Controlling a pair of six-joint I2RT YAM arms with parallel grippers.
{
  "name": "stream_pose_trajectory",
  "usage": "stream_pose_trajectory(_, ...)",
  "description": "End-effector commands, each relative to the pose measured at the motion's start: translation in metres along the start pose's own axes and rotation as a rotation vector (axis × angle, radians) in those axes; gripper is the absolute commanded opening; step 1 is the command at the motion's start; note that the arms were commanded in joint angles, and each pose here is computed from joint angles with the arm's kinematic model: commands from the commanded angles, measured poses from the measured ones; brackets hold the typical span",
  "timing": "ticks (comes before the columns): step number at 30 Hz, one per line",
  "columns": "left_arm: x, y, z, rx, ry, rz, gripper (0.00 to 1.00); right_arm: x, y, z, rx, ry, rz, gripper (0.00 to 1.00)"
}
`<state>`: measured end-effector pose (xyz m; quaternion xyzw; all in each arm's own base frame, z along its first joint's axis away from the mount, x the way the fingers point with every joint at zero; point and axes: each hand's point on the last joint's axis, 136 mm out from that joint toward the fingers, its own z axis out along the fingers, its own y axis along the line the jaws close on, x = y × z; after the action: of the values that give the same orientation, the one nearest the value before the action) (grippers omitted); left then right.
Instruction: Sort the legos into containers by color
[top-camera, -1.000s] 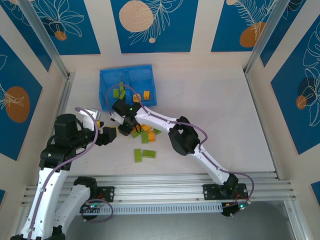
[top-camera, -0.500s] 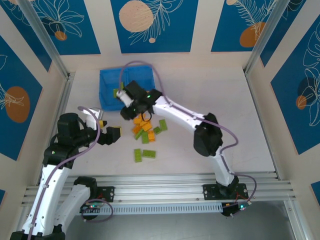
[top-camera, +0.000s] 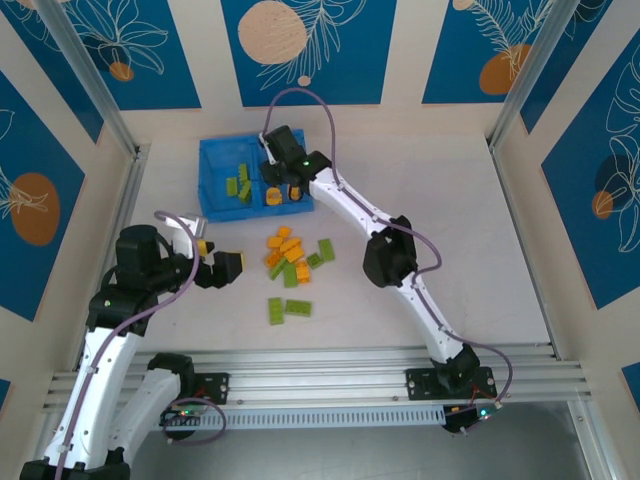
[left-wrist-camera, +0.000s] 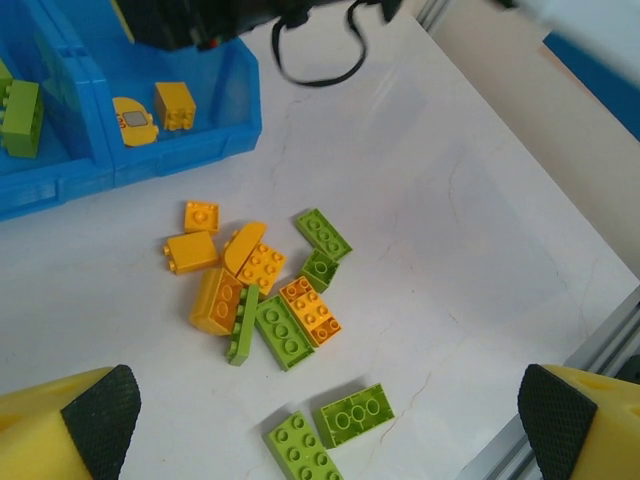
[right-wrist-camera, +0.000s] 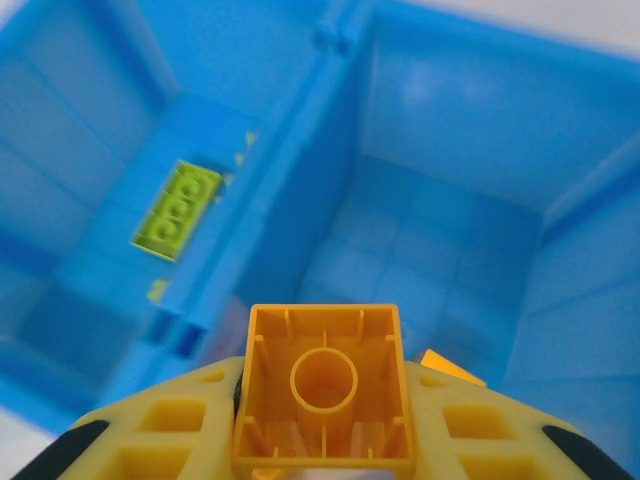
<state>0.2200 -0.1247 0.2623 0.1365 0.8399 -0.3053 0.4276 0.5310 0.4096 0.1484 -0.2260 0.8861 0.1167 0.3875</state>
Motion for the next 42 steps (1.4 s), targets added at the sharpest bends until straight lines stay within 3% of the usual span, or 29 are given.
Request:
stream_pose_trajectory(1, 0.012, 0.007, 0.004, -0.027, 0.055, -0.068, 1.0, 0.003, -0.005, 0.011, -0.073, 0.017, 0.06, 0.37)
stream_pose_trajectory(8, 0.028, 0.02, 0.013, -0.073, 0.123, -0.154, 1.0, -0.015, 0.0, 0.008, -0.077, -0.049, 0.023, 0.53)
stream_pose_trajectory(12, 0.027, 0.021, 0.014, -0.076, 0.118, -0.167, 1.0, -0.031, 0.001, -0.013, -0.07, -0.08, 0.034, 0.54)
stream_pose_trajectory(18, 0.027, 0.024, 0.016, -0.092, 0.121, -0.202, 1.0, -0.065, 0.007, -0.082, -0.114, -0.122, 0.084, 0.53)
stream_pose_trajectory(22, 0.033, 0.032, 0.019, -0.134, 0.126, -0.284, 1.0, -0.066, 0.01, -0.145, -0.172, -0.089, 0.115, 0.54)
stream_pose_trajectory(27, 0.048, 0.023, 0.037, -0.134, 0.181, -0.275, 1.0, -0.036, 0.009, -0.209, -0.222, -0.037, 0.133, 0.58)
stream_pose_trajectory(31, 0.075, 0.015, 0.065, -0.17, 0.317, -0.174, 0.99, 0.009, 0.006, -0.251, -0.251, -0.011, 0.139, 0.61)
stream_pose_trajectory(37, 0.116, 0.03, 0.112, -0.26, 0.518, -0.034, 0.87, 0.072, -0.016, -0.287, -0.186, 0.03, 0.183, 0.68)
stream_pose_trajectory(42, 0.121, 0.046, 0.145, -0.293, 0.543, 0.025, 0.78, 0.1, -0.026, -0.305, -0.157, 0.068, 0.221, 0.74)
